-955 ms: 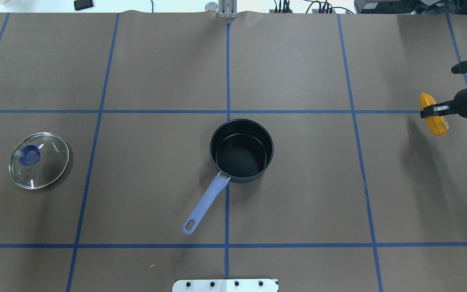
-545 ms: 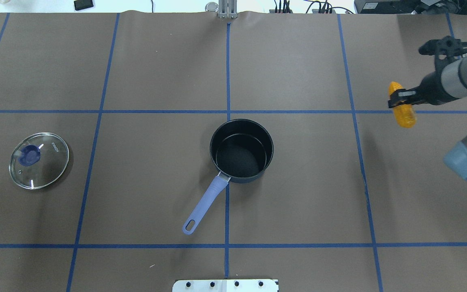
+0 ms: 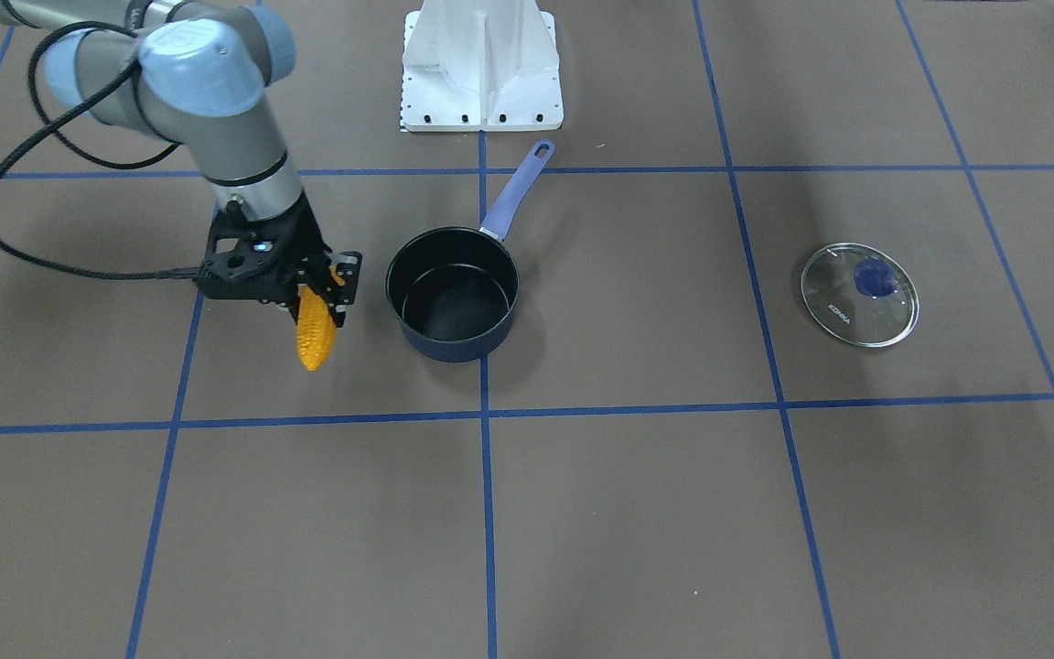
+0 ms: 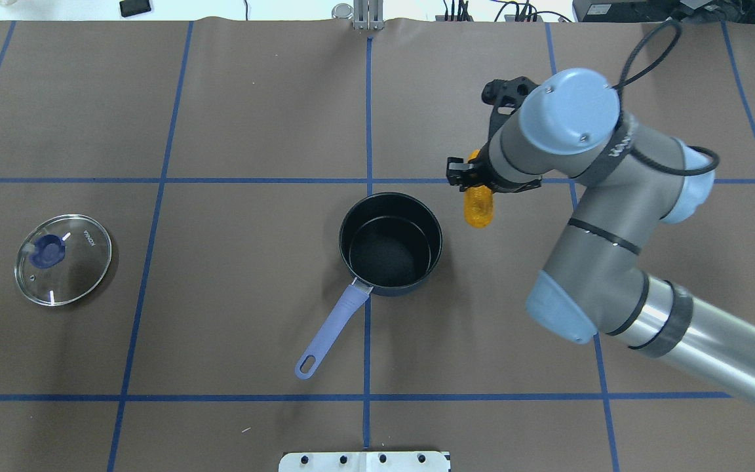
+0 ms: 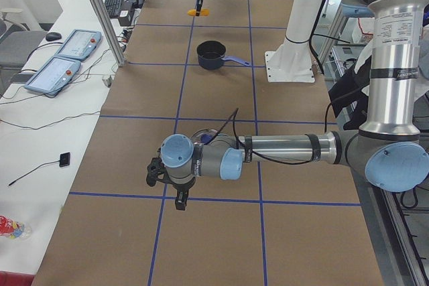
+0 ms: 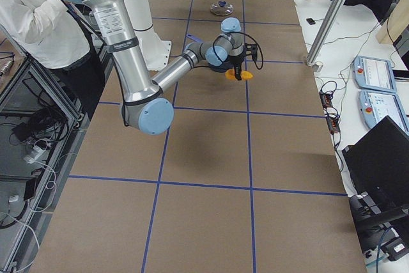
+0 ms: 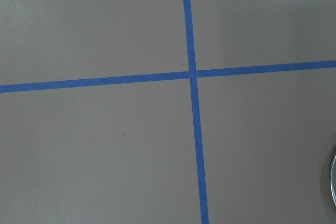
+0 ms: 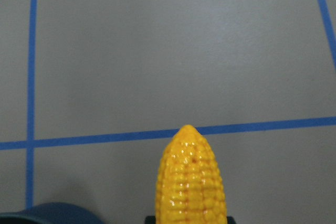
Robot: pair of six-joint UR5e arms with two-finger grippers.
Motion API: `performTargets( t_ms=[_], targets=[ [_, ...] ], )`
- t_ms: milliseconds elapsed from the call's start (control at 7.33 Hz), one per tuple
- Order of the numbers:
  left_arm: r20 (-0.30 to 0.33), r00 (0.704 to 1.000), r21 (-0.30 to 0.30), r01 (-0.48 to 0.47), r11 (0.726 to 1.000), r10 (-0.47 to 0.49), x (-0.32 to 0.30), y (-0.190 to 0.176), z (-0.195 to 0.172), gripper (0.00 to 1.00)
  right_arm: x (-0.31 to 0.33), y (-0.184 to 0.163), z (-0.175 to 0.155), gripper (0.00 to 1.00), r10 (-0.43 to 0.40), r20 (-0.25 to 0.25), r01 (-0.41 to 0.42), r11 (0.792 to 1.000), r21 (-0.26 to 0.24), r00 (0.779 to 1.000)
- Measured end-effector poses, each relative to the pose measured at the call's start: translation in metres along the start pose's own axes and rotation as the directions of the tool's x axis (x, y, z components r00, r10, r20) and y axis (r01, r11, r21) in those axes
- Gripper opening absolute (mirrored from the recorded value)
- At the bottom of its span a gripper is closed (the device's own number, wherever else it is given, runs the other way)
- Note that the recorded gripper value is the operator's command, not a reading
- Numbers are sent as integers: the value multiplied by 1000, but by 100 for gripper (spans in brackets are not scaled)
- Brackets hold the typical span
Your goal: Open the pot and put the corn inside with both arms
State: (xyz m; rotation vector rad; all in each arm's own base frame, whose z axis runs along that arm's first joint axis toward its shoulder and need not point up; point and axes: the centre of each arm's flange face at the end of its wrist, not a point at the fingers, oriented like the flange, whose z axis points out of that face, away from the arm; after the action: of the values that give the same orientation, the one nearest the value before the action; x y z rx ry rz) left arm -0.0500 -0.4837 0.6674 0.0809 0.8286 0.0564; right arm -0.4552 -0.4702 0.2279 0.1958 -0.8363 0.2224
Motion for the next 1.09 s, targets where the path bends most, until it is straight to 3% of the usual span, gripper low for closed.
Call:
performTargets(
  t_ms=[273,409,545,682,1091],
  targets=[
    [0,1000,-1,1,1000,-1,0,1,0,98,-72,46,8,0,20,1,-20,1000,17,1000],
    [0,1000,-1,2,1000,-2,0,1,0,98,-88,63,14,8,21,-2,-21,1000,19,1000],
    [0,1000,-2,3,1000,-3,-1,2,1,98,-95,72,22,58,19,-10,-19,1000,19,1000],
    [0,1000,-3,2,1000,-2,-2,3,2,98,-96,75,27,100,15,-18,-14,1000,19,1000],
    [0,1000,-7,7,1000,-7,-3,5,3,98,-94,71,32,100,2,-12,-2,999,42,1000]
  ],
)
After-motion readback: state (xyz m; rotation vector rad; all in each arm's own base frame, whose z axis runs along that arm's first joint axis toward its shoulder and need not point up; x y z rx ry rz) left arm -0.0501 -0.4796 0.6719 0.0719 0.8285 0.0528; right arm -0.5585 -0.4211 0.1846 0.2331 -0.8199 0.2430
